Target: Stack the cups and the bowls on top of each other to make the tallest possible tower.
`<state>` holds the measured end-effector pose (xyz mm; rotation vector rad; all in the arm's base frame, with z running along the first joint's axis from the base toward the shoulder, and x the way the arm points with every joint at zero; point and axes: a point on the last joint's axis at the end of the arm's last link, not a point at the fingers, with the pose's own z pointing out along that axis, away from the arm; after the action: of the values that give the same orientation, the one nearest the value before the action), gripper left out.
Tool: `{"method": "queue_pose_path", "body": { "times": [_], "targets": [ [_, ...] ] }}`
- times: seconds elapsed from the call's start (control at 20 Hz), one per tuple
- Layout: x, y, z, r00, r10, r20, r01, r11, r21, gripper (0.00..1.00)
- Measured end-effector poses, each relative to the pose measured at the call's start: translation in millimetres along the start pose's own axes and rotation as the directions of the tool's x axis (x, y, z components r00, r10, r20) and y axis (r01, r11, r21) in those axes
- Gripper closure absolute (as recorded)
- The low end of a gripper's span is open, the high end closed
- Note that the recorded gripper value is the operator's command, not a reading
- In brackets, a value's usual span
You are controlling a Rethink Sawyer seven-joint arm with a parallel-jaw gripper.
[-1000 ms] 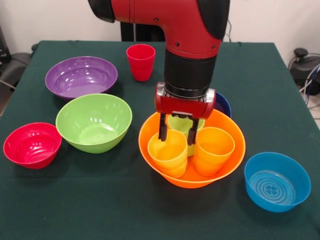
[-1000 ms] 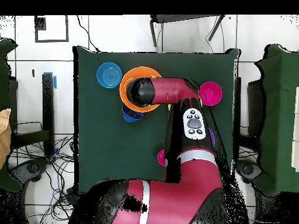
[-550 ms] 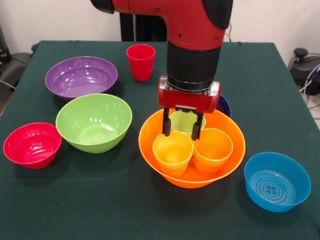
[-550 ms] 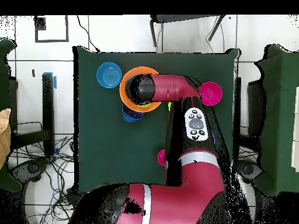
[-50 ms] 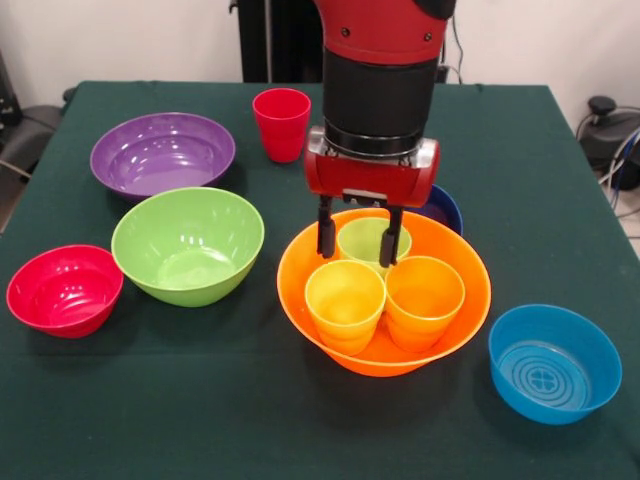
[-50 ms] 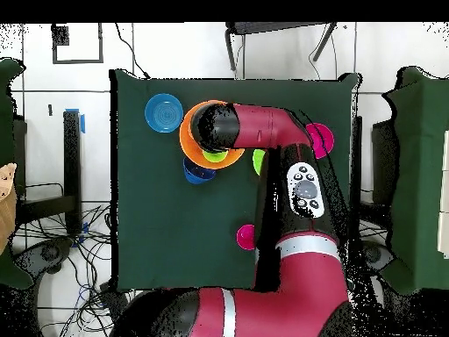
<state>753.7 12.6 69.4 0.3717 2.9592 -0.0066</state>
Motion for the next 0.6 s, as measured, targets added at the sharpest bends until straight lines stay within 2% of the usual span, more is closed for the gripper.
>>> {"method": "queue_pose_path", "body": {
  "times": [0.35,0.6],
  "targets": [
    [-6.2,-7.0,-20.9,0.9997,0.007,0.022,-0.007,1.0,0.003,0.0],
    [7.4,-11.5,-38.9,0.9999,0.005,0.009,-0.005,1.0,0.009,0.0]
  ]
}}
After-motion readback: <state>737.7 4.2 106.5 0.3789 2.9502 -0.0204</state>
